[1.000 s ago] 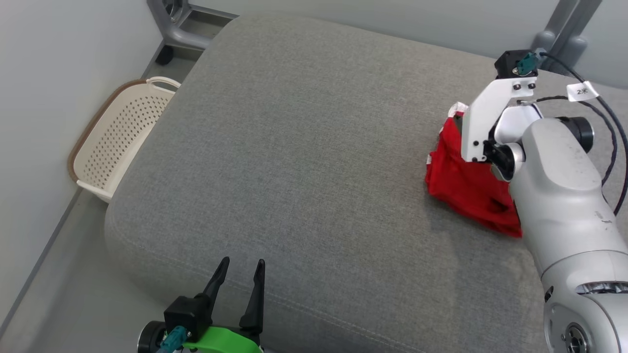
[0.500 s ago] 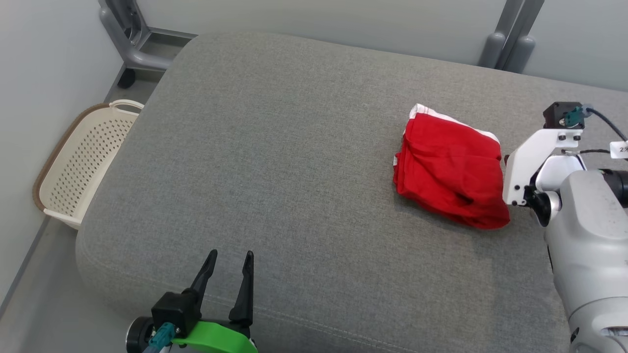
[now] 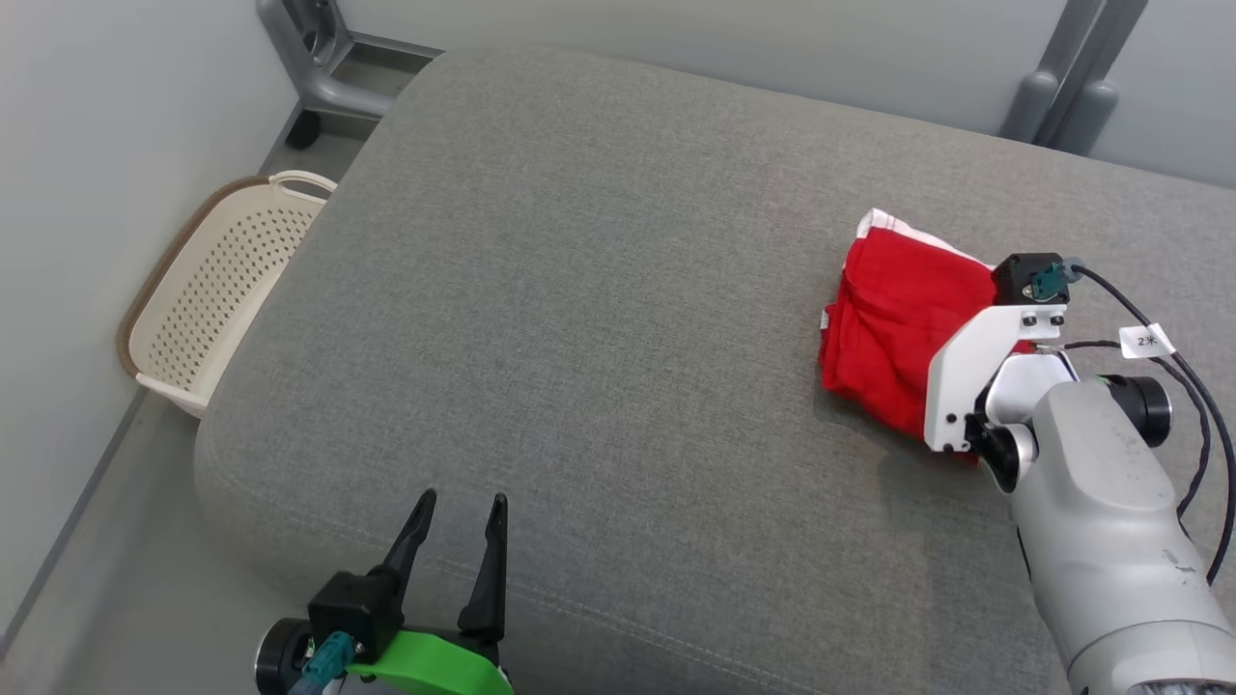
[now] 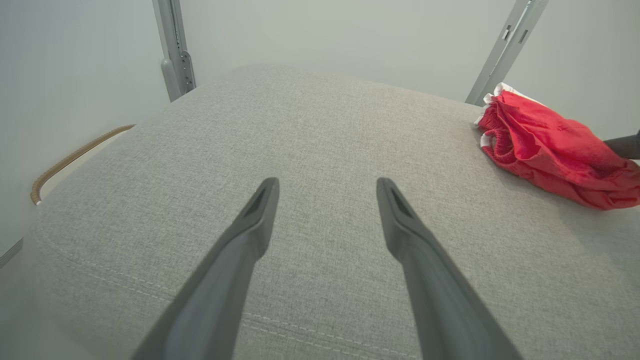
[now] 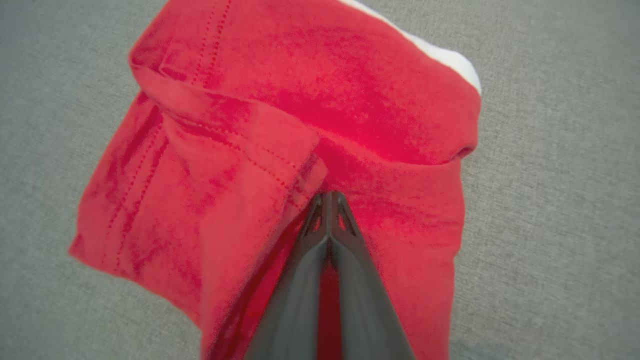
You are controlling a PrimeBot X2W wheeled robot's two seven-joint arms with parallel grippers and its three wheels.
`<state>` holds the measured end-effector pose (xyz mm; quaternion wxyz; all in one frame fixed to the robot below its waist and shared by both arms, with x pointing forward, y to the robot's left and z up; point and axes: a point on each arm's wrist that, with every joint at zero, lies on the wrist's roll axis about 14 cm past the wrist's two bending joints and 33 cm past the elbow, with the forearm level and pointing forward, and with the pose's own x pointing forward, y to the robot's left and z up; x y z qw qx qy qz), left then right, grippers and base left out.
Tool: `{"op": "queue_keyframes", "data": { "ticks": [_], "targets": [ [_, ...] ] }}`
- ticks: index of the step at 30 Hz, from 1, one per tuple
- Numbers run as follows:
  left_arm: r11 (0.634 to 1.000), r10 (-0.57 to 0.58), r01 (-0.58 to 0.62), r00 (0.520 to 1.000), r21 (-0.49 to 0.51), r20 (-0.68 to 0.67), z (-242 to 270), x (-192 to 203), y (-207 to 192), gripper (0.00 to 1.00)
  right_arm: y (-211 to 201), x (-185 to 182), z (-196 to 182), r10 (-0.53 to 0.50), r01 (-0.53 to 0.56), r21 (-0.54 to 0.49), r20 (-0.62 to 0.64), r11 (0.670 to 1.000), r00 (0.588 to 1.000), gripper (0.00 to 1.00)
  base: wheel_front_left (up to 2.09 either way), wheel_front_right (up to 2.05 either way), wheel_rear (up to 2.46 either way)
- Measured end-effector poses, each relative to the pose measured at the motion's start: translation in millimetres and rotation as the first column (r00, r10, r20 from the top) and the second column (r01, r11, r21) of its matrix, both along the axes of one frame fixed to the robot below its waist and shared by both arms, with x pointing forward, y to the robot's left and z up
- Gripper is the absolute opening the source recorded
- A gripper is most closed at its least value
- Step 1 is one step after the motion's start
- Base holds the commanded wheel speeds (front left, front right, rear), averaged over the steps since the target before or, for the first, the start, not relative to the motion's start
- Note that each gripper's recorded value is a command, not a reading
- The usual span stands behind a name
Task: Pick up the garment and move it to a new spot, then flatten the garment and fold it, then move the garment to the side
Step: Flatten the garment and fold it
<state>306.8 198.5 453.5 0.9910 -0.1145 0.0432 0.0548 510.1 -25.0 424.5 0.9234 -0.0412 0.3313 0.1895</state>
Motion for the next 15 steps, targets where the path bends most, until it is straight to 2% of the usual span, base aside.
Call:
{"op": "queue_keyframes", "data": {
  "ticks": [7, 13, 15],
  "targets": [
    [0.999, 0.050, -0.050, 0.999, 0.001, -0.004, -0.8, -12.4, 12.2, 1.00, 40.3, -12.0, -4.8, 0.097, -0.096, 0.023, -0.025, 0.995, 0.995, 0.00, 0.00, 0.00, 0.00],
    [0.995, 0.098, -0.098, 0.995, 0.001, 0.000, 0.1, -28.8, 23.6, 1.00, 82.1, -33.9, -4.5, 0.218, -0.216, 0.045, -0.044, 0.975, 0.975, 0.00, 0.00, 0.00, 0.00],
    [0.995, 0.103, -0.103, 0.995, 0.001, 0.003, 0.8, -30.3, 24.6, 1.00, 85.9, -36.2, -4.5, 0.229, -0.227, 0.047, -0.043, 0.973, 0.972, 0.00, 0.00, 0.00, 0.00]
  ]
}}
